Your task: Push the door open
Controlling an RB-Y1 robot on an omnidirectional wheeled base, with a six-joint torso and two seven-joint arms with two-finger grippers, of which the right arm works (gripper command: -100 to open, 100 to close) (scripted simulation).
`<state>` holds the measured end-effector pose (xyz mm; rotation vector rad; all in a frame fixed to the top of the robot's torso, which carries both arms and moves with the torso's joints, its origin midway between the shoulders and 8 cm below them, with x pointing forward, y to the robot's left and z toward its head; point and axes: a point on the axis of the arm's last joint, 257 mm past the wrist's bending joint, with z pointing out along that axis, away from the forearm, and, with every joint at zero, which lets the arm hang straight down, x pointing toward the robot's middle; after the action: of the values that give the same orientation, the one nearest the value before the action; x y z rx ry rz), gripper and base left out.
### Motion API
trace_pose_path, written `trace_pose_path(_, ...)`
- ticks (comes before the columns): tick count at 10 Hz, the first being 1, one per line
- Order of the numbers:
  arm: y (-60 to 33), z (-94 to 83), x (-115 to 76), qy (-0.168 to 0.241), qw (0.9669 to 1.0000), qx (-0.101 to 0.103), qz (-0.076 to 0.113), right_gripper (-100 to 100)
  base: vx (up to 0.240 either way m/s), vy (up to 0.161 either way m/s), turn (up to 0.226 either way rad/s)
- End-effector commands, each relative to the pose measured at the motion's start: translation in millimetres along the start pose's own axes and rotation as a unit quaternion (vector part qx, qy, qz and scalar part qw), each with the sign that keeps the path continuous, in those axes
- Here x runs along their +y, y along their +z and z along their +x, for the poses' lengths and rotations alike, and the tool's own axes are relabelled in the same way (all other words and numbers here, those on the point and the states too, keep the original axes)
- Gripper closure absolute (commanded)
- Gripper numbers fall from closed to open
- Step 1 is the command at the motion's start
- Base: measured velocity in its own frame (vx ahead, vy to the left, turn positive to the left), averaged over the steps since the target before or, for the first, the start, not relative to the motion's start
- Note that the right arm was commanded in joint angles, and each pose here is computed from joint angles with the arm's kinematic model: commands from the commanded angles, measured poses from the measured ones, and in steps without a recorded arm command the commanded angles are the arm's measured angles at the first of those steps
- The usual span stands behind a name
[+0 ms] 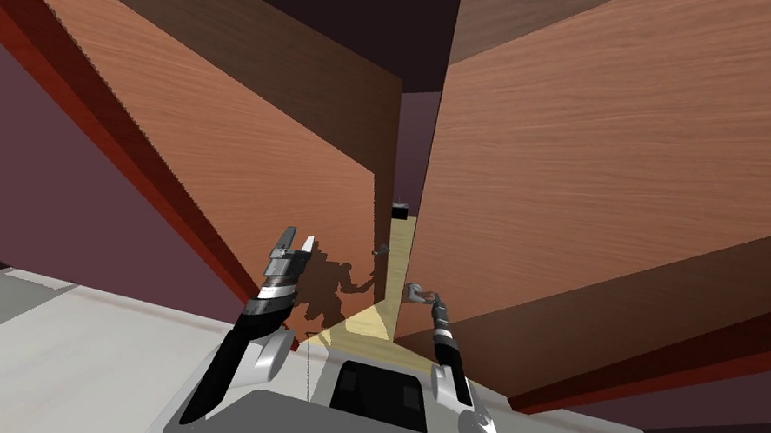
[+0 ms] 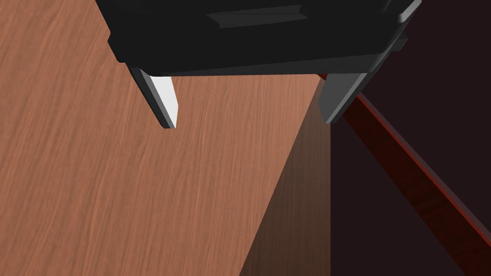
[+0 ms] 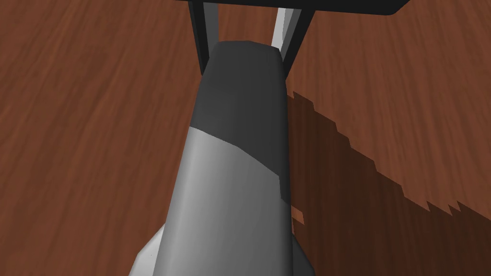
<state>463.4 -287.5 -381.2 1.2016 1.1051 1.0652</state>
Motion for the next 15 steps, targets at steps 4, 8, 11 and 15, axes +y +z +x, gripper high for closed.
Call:
trace_pose_path(4,6.7,-27.3,5.7,-0.008,0.9995,-0.029,-0.010,100,0.023,-0.012,0.052)
trace_pose_path(8,11.1,-46.9,10.5,-0.009,0.9981,-0.059,-0.016,100,0.023,-0.012,0.078)
trace_pose_path(11,10.1,-41.2,0.2,-0.006,0.9983,-0.059,0.000,-100,-0.053,0.058,-0.013)
trace_pose_path(15,8.5,-24.0,-6.8,0.013,0.9983,-0.055,0.013,-100,-0.200,0.204,-0.025)
